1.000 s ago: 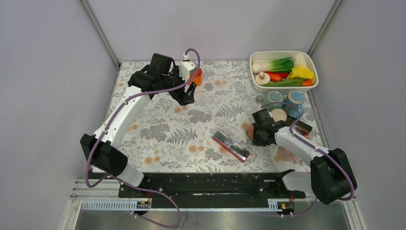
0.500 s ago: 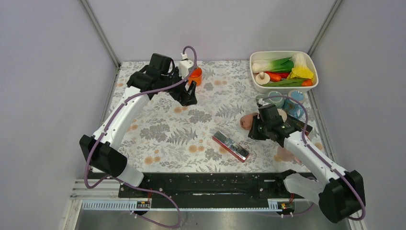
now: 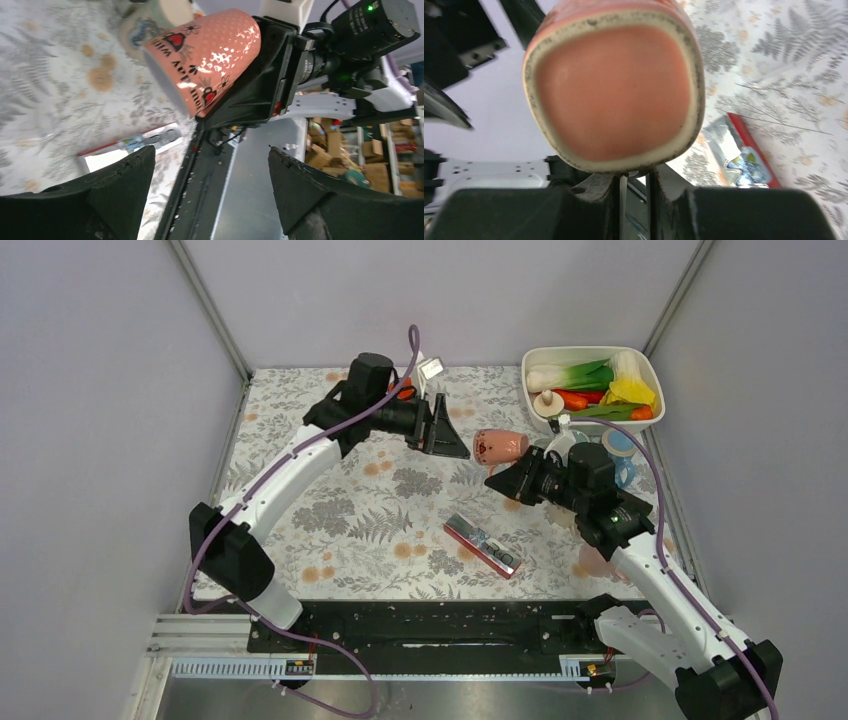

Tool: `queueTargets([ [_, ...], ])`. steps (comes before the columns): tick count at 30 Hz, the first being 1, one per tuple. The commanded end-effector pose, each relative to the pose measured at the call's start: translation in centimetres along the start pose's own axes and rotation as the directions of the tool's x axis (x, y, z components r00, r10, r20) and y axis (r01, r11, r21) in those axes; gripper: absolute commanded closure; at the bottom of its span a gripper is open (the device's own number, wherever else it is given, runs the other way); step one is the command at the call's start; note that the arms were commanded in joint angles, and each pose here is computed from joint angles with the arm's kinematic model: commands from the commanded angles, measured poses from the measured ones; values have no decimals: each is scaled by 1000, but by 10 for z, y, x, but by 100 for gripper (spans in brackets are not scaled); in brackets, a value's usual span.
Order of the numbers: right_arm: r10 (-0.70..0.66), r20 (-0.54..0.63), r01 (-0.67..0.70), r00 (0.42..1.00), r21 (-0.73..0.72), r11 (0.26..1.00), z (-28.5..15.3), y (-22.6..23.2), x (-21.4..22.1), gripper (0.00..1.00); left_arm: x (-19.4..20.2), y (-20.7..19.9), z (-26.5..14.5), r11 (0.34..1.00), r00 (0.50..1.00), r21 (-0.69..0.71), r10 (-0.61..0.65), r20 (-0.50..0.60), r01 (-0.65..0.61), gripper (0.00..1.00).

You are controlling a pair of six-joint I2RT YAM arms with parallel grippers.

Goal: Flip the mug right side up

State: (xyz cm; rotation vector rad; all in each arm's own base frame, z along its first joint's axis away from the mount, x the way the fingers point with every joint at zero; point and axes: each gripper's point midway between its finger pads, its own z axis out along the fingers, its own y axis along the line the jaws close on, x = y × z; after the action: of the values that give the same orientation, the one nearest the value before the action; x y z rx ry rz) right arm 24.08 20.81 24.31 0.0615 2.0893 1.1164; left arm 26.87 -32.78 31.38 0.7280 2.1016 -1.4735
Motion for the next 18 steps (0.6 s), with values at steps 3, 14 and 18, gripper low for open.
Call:
queueTargets([
  [3, 8, 104, 22, 994, -278, 960, -15, 75, -34, 100, -5, -33, 27, 987, 998, 149, -62, -1, 62, 17],
  [14, 38, 88, -4, 995, -356, 934, -11, 88, -31, 100, -27, -49, 31, 980, 1000, 198, 11, 29, -16, 37],
  [18, 30, 89, -3, 996, -294, 956, -8, 74, -27, 100, -27, -49, 25, 982, 997, 176, 70, 37, -76, 35],
])
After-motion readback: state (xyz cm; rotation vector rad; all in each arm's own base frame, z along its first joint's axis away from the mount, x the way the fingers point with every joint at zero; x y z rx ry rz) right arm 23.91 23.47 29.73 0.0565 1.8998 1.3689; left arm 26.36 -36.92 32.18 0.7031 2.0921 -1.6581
